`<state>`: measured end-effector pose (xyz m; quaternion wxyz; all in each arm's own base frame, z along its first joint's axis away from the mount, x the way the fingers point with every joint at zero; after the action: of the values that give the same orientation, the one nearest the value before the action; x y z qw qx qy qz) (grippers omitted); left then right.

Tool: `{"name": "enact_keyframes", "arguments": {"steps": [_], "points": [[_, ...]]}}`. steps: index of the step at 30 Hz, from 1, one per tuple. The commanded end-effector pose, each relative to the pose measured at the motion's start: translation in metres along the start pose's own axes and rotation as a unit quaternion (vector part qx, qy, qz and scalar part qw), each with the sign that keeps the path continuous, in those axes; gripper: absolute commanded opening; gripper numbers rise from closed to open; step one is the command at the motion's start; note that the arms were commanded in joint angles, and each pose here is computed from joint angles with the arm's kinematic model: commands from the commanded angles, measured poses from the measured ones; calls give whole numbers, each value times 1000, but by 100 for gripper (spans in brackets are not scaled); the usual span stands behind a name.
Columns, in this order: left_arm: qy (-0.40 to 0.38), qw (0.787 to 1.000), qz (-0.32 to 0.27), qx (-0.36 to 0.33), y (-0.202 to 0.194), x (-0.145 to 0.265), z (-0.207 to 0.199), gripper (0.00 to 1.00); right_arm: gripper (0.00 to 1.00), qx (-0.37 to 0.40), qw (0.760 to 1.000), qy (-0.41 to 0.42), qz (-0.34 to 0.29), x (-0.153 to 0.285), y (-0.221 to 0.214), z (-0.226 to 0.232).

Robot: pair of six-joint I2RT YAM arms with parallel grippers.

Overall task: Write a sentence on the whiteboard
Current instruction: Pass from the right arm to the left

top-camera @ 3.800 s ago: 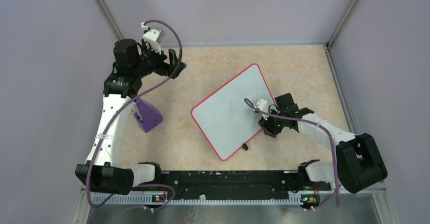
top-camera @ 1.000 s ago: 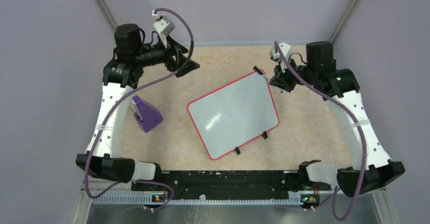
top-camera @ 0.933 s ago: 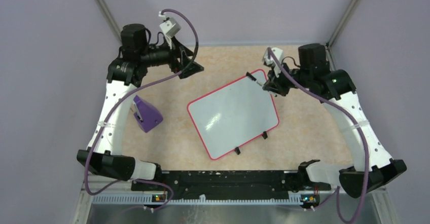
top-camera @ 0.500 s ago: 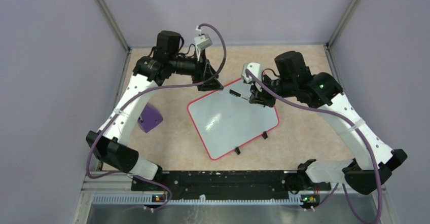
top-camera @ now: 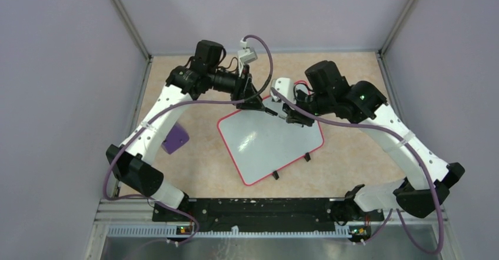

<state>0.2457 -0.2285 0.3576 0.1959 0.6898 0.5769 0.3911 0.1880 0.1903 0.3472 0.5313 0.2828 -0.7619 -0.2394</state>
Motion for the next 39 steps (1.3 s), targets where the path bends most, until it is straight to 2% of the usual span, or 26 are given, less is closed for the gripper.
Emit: {"name": "enact_keyframes", "arguments": {"steps": [1,11,17,20,27,39], "points": [[-53,999,11,1,-7,-5,-17,57,0,31,999,-32,-25,2,20,-11],[-64,997,-20,22,-2,14,-12,57,0,33,998,-56,4,1,7,-11],[-94,995,-28,18,1,14,-21,59,0,36,998,-58,16,-1,5,-12],[-83,996,-25,26,1,8,-15,58,0,39,998,-57,8,2,10,-14],[-70,996,-21,51,1,-5,-6,54,0,50,997,-51,9,1,16,-11],[-61,996,-1,70,-12,-23,2,41,0,60,996,-59,15,-3,25,-14]]}}
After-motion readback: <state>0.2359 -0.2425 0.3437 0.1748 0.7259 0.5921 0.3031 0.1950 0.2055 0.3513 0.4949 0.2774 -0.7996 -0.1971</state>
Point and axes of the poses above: each gripper's point midway between its finger pads, its own x axis back along the fingers, its own z axis along the line the jaws close on, y = z × x, the point moved 7 cm from there along x, back along the fingers, and after that the axes turned 12 degrees about x, right-handed, at the moved point
